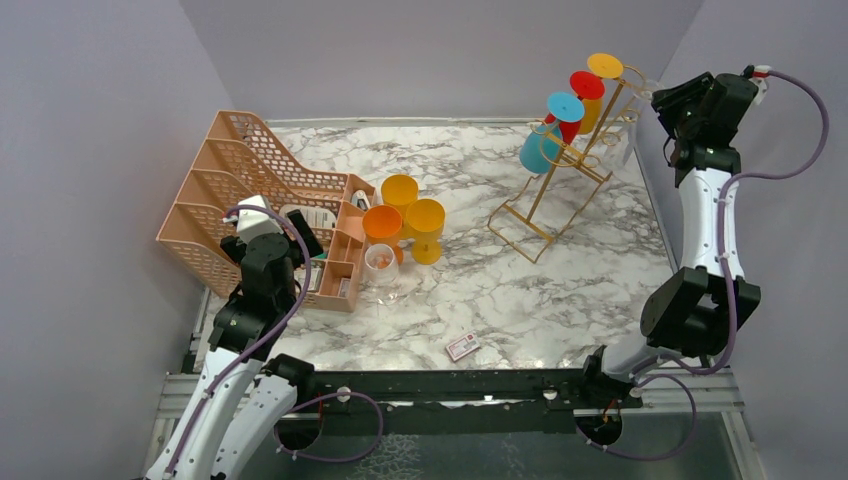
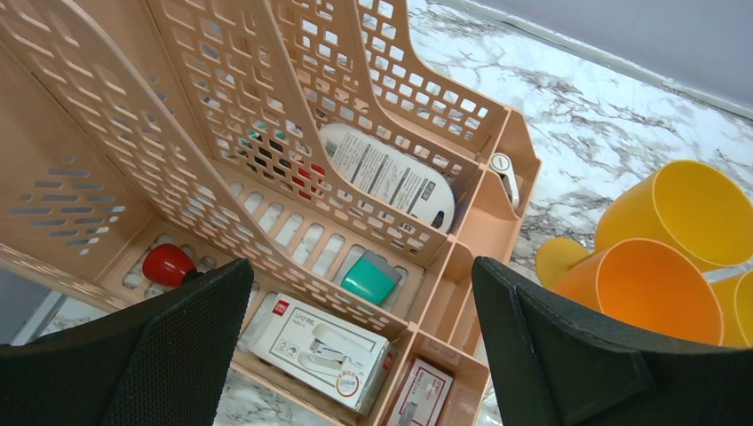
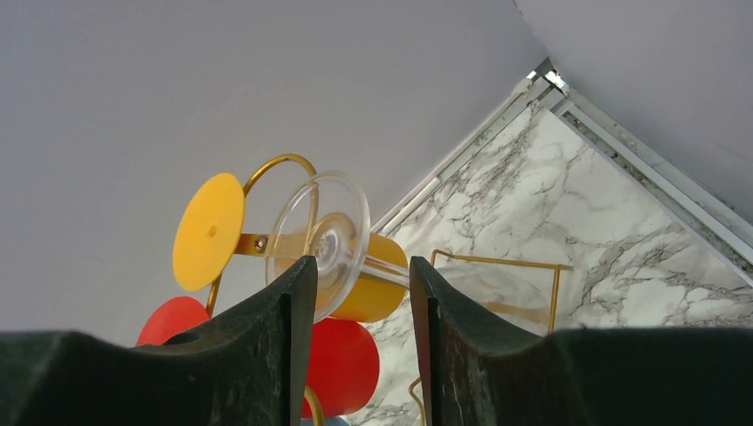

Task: Take the wine glass off the wine glass rack
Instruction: Pick up the wine glass from the wine rack.

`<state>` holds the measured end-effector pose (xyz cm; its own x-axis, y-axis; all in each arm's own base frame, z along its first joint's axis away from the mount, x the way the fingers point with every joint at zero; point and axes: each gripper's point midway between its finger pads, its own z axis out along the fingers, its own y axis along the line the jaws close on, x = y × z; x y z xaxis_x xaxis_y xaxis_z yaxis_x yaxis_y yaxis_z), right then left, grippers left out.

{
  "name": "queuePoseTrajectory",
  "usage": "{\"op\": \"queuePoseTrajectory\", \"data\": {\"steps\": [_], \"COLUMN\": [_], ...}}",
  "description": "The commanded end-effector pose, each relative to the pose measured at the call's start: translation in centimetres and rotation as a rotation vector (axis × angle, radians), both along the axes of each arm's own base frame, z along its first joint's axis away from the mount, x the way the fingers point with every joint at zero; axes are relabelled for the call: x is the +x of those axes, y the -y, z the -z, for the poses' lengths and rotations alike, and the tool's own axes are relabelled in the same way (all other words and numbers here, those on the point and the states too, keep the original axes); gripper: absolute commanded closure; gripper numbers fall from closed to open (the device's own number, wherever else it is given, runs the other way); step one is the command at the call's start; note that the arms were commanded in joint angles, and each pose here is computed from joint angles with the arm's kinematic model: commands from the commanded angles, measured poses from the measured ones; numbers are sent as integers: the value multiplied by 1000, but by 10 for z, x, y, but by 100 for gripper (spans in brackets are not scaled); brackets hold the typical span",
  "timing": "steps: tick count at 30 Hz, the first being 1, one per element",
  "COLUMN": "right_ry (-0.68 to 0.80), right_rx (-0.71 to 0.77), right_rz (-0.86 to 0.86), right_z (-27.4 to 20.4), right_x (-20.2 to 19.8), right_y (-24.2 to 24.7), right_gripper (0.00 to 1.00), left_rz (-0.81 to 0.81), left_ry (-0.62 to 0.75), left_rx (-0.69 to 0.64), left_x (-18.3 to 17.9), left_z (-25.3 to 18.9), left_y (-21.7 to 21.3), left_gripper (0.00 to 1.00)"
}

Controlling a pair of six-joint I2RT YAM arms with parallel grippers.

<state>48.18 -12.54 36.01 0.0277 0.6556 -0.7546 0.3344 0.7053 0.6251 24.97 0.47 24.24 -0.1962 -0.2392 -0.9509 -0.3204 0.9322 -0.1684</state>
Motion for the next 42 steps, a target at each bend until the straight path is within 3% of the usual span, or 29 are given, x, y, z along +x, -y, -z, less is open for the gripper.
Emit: {"op": "queuePoseTrajectory", "data": {"steps": [1, 8, 15, 34, 39, 42], "right_ry": [83, 78, 97, 76, 83, 88], "right_rx": [-25, -20, 24, 71, 60, 58], "right_rz": [6, 11, -10, -14, 8, 4], "right_z": [-22, -14, -5, 10, 5, 1], "right_x": [7, 14, 17, 18, 15, 15], "right_y": [5, 9, 3, 0, 4, 3], "right_gripper": [56, 58, 70, 76, 88, 90], "left_rz": [6, 10, 7, 11, 10, 10], "left_ry": [-7, -11, -12, -18, -18, -18], "left_rx": [5, 4, 6, 10, 8, 8], "left_x": [-1, 0, 0, 1, 1, 1], "left_z": [1, 2, 2, 3, 3, 3], "left_y": [0, 1, 0, 1, 1, 1], "left_gripper": [1, 1, 1, 1, 1, 1]}}
